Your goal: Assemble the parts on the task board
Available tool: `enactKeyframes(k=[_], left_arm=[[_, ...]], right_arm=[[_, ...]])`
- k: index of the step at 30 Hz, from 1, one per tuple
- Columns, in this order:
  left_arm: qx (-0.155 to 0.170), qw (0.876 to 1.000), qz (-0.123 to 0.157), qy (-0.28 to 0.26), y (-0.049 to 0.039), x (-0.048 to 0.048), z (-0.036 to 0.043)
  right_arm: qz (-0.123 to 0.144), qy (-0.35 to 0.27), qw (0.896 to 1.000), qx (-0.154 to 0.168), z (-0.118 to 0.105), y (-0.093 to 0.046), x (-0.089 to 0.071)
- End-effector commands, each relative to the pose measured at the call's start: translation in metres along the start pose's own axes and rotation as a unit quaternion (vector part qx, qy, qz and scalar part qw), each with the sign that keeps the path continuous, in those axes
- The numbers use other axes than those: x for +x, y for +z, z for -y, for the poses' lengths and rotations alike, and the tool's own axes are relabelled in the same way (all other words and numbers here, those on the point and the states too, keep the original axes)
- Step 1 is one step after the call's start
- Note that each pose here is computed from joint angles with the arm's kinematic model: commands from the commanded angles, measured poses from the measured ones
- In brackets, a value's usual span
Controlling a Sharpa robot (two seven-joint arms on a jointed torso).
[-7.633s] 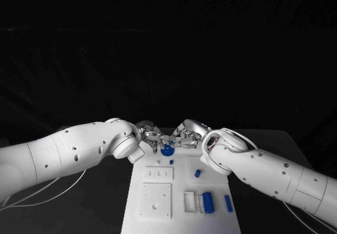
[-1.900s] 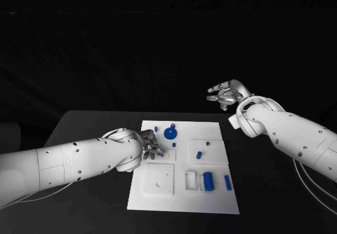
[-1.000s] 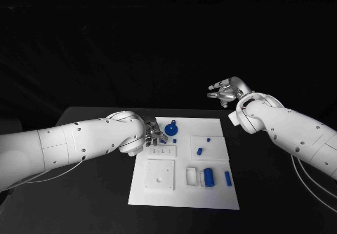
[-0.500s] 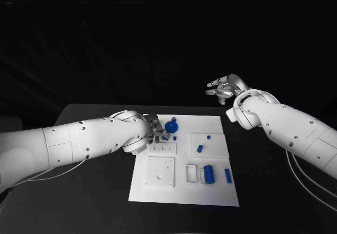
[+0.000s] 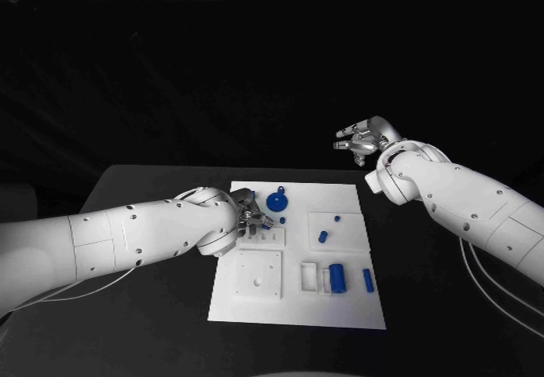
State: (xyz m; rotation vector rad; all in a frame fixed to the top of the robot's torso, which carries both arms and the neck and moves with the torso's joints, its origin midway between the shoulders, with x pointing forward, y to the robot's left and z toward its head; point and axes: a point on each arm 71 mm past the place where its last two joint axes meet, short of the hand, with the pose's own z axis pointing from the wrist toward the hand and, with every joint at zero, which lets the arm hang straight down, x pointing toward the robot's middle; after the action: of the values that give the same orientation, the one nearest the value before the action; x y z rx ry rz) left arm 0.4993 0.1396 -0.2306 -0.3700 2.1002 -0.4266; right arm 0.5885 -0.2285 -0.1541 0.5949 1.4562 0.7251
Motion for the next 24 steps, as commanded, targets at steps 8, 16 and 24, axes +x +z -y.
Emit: enactKeyframes(k=[8,16,24], left_arm=[[-0.004,1.0,0.007,-0.008,-0.0025,0.0051,-0.0053],[-0.009,1.0,-0.01,-0.005,-0.0038,0.0102,-0.0096],[-0.011,1.0,-0.013,-0.001,-0.0046,0.0108,-0.0122]], right_arm=[[-0.004,0.0,1.0,0.003,0.0,0.003,0.002],[-0.003,0.0,1.0,0.006,0.002,0.004,0.001],[-0.003,-0.001,1.0,0.007,0.002,0.004,0.0]])
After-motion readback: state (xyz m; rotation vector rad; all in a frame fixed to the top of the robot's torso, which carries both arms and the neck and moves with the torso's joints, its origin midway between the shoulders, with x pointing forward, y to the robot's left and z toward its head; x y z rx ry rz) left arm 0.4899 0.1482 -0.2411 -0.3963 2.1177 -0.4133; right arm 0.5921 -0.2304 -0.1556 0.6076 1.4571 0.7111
